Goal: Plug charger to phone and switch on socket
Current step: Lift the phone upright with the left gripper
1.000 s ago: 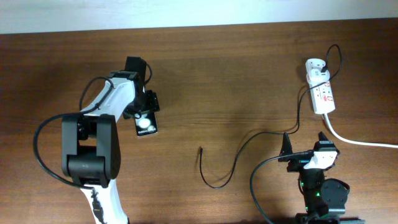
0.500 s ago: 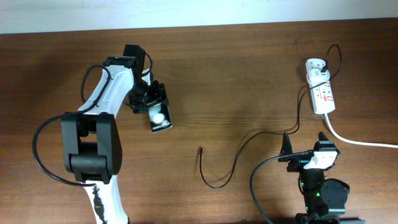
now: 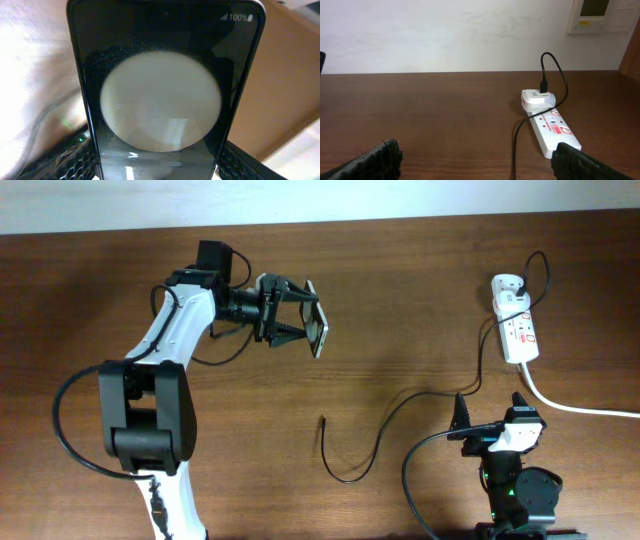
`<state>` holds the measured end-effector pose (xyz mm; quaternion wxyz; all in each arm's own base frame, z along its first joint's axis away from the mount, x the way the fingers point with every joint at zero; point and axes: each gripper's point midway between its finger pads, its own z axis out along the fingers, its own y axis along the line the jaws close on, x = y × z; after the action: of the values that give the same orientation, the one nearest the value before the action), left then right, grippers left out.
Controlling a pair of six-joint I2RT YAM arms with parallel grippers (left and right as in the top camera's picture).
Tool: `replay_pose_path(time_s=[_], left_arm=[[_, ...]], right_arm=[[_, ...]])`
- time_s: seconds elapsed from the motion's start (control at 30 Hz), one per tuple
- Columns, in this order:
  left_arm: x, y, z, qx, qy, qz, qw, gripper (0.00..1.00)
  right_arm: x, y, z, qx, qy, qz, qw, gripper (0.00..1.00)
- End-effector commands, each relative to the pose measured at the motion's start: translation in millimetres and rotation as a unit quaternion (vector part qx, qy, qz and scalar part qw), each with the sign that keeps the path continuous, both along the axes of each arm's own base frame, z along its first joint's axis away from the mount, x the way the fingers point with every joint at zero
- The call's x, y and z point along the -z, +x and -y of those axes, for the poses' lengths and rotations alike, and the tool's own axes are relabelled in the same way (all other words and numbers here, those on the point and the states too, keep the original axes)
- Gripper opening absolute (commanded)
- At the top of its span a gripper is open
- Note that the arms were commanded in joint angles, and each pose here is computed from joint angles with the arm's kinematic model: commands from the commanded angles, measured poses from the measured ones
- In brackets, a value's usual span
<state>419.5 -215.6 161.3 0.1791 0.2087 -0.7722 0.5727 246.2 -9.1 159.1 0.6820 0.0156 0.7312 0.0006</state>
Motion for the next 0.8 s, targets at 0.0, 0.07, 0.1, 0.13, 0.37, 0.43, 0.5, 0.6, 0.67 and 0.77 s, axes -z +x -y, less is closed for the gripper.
replay_pose_path(time_s=[0.0,0.07,0.1,0.13,0.37,0.43,0.5,0.6,0.67,0.77], left_arm=[[-33,-2,2,0.005,-0.079,-0.068,0.995,0.0],[-42,-4,1,0.009,-0.104,-0.093,0.99,0.0],[-49,-6,1,0.013,-0.121,-0.114,0.986,0.0],[-53,-8,1,0.014,-0.131,-0.149,0.98,0.0],[-53,-8,1,0.0,-0.122,-0.24,0.963,0.0],[-53,-8,1,0.0,-0.122,-0.24,0.963,0.0],[-53,-8,2,0.001,-0.122,-0.24,0.963,0.0],[-53,-8,1,0.001,-0.122,-0.239,0.963,0.0],[-53,-8,1,0.0,-0.122,-0.239,0.963,0.0],[-55,-4,2,0.004,-0.124,-0.214,0.969,0.0]], right_arm=[[2,0,-5,-0.012,-0.001,-0.001,1.0,0.99],[2,0,-5,-0.013,-0.001,-0.001,1.0,0.99],[2,0,-5,-0.013,-0.001,-0.001,1.0,0.99],[2,0,-5,-0.013,-0.001,-0.001,1.0,0.99],[2,0,-5,-0.013,-0.001,-0.001,1.0,0.99],[2,0,-5,-0.013,-0.001,-0.001,1.0,0.99],[2,0,-5,-0.013,-0.001,-0.001,1.0,0.99],[2,0,-5,-0.013,-0.001,-0.001,1.0,0.99],[2,0,-5,-0.013,-0.001,-0.001,1.0,0.99],[2,0,-5,-0.013,-0.001,-0.001,1.0,0.99]])
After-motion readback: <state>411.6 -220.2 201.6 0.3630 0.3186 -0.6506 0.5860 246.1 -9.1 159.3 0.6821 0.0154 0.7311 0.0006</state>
